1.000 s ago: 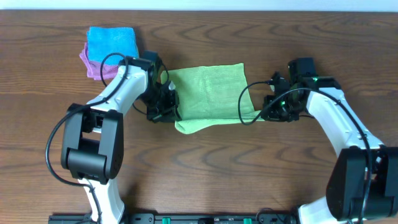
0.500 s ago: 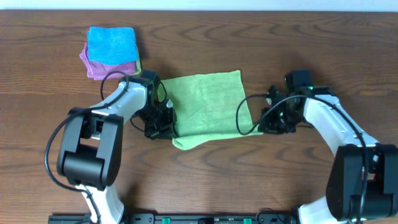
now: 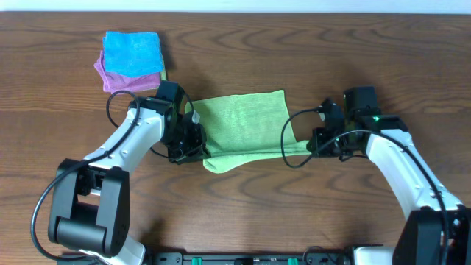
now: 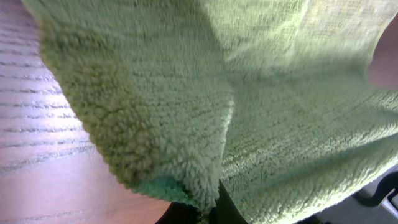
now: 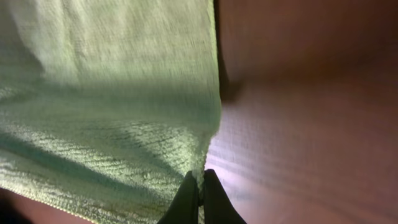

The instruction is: Fold the cloth

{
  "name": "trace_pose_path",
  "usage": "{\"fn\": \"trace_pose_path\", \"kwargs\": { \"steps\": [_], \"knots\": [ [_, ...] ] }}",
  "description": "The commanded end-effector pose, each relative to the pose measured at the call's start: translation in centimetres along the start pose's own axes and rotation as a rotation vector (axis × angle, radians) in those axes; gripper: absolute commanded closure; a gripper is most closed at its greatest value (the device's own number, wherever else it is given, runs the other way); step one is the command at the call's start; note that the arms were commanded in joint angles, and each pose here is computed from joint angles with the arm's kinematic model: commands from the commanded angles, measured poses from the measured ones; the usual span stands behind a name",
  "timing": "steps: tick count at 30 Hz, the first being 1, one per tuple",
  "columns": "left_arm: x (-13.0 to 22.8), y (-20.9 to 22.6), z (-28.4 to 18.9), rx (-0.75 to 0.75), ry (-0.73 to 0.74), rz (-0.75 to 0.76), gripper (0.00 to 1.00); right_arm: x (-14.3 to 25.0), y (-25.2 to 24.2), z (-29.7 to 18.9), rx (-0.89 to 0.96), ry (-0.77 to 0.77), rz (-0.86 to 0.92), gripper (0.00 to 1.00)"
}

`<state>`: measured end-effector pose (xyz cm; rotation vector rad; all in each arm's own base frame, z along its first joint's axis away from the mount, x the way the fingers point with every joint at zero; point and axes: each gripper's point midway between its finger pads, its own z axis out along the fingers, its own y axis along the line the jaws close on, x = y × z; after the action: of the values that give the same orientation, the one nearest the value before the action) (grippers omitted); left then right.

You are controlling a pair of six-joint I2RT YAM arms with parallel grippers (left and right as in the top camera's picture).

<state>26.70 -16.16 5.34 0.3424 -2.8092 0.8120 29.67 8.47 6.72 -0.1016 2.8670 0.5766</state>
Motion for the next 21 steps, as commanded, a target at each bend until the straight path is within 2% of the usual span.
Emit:
{"fn": "trace_pose_path", "kwargs": {
  "steps": [1,13,21],
  "knots": [
    [-1.2,1.4,-0.3,-0.059,-0.063,-0.083,0.94,-1.3,-0.9,-0.2,0.082,-0.055,-0.019,0.99],
    [-5.6,1.6,-1.7,-0.014,-0.231,-0.178,0.94,-7.9,0.3,-0.3,0.076,-0.312,-0.092,0.99],
    [-8.9,1.2,-2.7,-0.004,-0.383,-0.207,0.94,-9.6,0.9,2.2,0.105,-0.347,-0.127,0.98]
  ]
}}
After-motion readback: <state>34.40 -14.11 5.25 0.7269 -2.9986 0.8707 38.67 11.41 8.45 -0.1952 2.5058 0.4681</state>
